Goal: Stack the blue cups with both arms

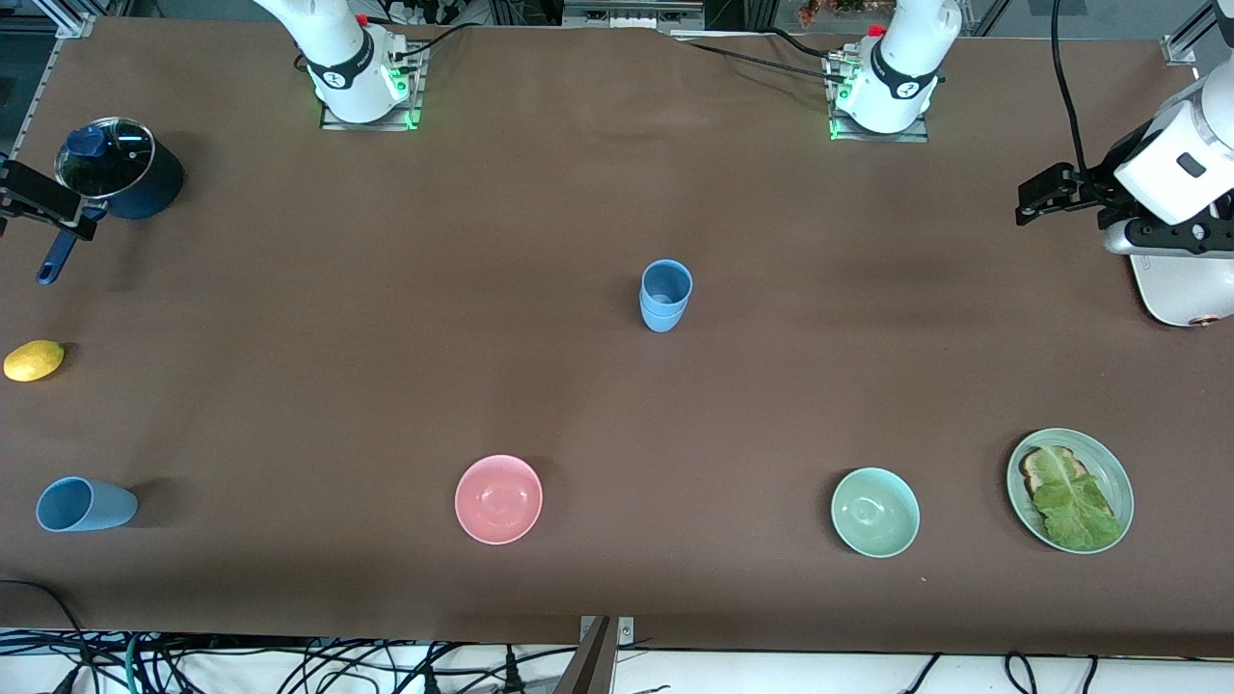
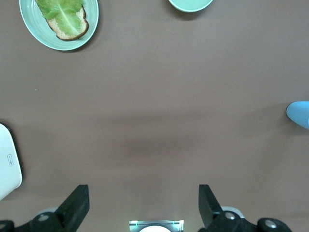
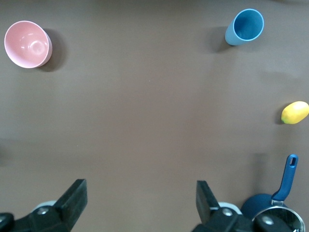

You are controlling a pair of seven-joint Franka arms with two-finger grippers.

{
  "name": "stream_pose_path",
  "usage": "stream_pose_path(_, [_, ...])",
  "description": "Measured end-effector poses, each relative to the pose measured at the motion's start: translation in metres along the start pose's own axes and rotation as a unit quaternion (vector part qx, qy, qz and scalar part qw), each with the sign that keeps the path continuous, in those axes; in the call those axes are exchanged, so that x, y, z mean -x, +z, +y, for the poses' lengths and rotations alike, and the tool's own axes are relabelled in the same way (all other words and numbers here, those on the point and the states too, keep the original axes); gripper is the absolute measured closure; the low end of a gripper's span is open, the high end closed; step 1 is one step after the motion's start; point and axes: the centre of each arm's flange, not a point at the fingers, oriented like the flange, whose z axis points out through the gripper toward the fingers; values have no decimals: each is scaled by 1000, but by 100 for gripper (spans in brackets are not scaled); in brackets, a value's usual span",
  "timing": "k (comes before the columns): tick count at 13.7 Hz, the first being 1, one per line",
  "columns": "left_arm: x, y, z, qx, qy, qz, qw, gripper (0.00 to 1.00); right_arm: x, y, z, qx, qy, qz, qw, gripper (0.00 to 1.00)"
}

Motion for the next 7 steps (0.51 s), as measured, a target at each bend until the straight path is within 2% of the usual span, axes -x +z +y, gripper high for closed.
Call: stream_pose_path(7, [0,0,2,0,2,0,1000,0,-5,5,-3,1,-3,1,1000,0])
